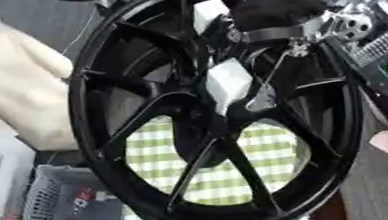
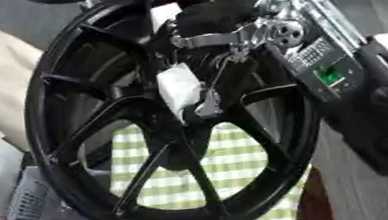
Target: Pull the pin out of the wheel hub.
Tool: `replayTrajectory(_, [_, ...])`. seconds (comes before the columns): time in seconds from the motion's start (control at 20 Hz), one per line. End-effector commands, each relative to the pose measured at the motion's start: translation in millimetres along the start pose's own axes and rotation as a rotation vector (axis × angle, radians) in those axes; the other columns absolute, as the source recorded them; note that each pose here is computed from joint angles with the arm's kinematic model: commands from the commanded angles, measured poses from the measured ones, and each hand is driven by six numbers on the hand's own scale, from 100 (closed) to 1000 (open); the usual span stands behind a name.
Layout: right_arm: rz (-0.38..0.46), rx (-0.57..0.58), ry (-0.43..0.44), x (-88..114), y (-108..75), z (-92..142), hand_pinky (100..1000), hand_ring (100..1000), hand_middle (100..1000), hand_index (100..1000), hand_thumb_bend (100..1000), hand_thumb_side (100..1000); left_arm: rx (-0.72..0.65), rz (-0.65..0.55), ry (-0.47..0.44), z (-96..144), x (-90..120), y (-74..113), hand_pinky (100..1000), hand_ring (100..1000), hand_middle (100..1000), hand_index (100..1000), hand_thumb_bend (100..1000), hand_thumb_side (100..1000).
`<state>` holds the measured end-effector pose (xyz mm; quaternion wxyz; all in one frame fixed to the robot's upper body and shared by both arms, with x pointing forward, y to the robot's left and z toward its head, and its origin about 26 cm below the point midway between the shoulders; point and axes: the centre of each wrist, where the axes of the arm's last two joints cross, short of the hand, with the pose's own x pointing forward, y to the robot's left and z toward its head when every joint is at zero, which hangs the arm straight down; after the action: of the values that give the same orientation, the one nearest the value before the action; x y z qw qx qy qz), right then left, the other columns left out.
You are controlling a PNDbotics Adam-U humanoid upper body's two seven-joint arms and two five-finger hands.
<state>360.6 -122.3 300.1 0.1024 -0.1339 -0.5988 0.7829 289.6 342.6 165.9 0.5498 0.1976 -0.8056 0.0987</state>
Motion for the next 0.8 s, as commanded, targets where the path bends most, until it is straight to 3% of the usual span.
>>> replayTrajectory(0.05, [0.037,-0.006,0.000,2.7,-13.3,11.0,807,711,708,777,439,313,-0.010,-0.006,-0.023,-3.4,6.2,1.8,643,639,525,663,551,565])
replayTrajectory(0.4, [0.036,-0.021,0.001,6.6,-18.2,14.9,798,702,694,767,420,302,-0.011,-0.004,-0.022,-3.4,6.1,1.3,644,639,525,663,551,566])
replayTrajectory(0.8, [0.041,-0.014,0.027,6.5,-16.9,15.5,781,679,663,739,345,192,-0.020,0.000,-0.022,-3.3,6.2,-0.1,644,640,525,663,547,568])
